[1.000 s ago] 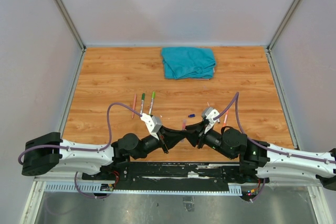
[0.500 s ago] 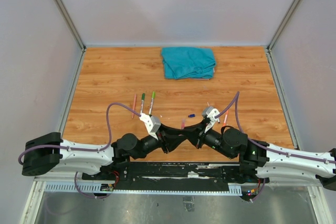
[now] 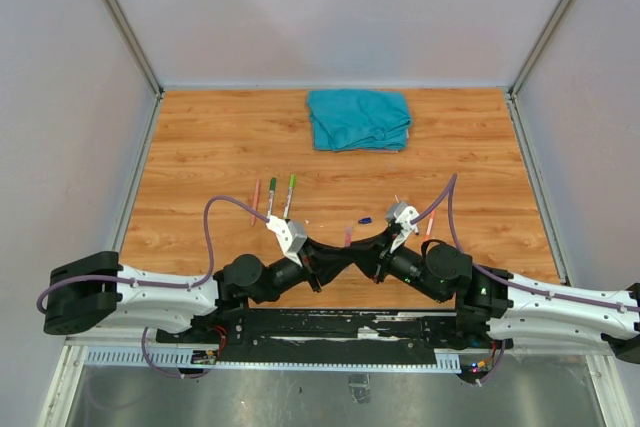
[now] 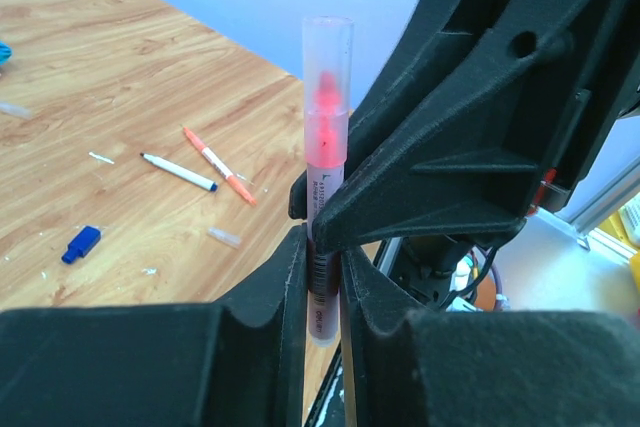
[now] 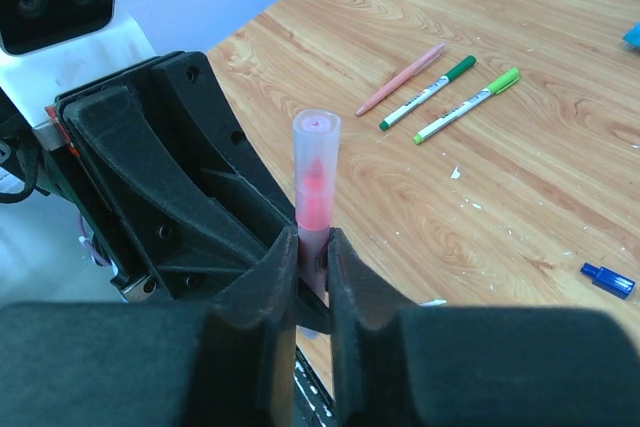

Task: Insert the pens into the pen caps
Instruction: Press the pen cap onto the pen.

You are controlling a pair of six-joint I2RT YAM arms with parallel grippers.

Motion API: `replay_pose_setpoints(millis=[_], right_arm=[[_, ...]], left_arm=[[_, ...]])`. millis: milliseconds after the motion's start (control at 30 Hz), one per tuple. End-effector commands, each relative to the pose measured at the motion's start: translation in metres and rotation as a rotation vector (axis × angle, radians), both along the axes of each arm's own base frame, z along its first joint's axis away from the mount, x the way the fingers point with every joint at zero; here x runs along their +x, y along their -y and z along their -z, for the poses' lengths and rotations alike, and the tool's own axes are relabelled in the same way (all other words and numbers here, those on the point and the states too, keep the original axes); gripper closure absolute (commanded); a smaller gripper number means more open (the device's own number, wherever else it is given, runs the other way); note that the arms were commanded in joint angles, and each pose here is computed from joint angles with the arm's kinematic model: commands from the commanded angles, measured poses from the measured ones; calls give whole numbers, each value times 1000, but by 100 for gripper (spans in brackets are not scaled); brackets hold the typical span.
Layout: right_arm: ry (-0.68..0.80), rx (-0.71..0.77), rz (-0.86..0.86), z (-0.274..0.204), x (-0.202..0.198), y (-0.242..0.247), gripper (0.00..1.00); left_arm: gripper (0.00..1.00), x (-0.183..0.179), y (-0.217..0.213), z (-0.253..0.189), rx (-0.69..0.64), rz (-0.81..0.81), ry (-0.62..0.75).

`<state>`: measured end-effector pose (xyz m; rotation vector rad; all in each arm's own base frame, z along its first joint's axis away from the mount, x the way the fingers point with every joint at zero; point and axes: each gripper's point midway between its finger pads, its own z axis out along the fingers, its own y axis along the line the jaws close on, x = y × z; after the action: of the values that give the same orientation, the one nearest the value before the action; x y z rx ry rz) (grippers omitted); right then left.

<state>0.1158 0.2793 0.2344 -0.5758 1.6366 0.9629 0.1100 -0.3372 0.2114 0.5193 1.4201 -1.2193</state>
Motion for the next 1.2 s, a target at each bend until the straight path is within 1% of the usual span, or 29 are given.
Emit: replay_pose_setpoints(millis=[0,67,100,167,367,467,600,667,767,933,1033,1067,1133,1167], right_arm=[[28,49,8,-19,3,2,76],[47,27,30,-20,7,7,59],[54,15,43,-19,8,10,53],[67,0,66,-20,12,16,47],[87,3,155,-37,24,29,37],[77,-11,223,-43,34,32,35],[64,-36,232,-47,37,22,35],[59,-33,225,-49,38,17,39],[53,-35,214,-51,38,10,48],[27,-51,196,-44,37,4,59],[11,-37,177,-41,35,2,72],[6,-30,163,-40,33,0,80],[0,-23,159,-37,32,0,90],[-6,-18,118,-36,26,-4,95]], left_arm=[[99,0,1,-8,-26,2,15],[100,1,1,-7,-21,-5,12],[100,2,0,-7,-21,-9,11],[99,3,0,-5,-16,-17,6],[100,4,-1,-3,-10,-24,3],[99,4,0,-1,-5,-20,2],[100,2,2,1,5,-10,3],[99,1,3,2,8,-2,4],[100,0,4,3,11,5,6],[100,-1,3,0,4,10,12],[99,-1,3,-2,-1,9,13],[99,-1,2,-2,-3,8,13],[100,-1,2,-5,-9,5,13],[100,0,1,-7,-15,2,11]])
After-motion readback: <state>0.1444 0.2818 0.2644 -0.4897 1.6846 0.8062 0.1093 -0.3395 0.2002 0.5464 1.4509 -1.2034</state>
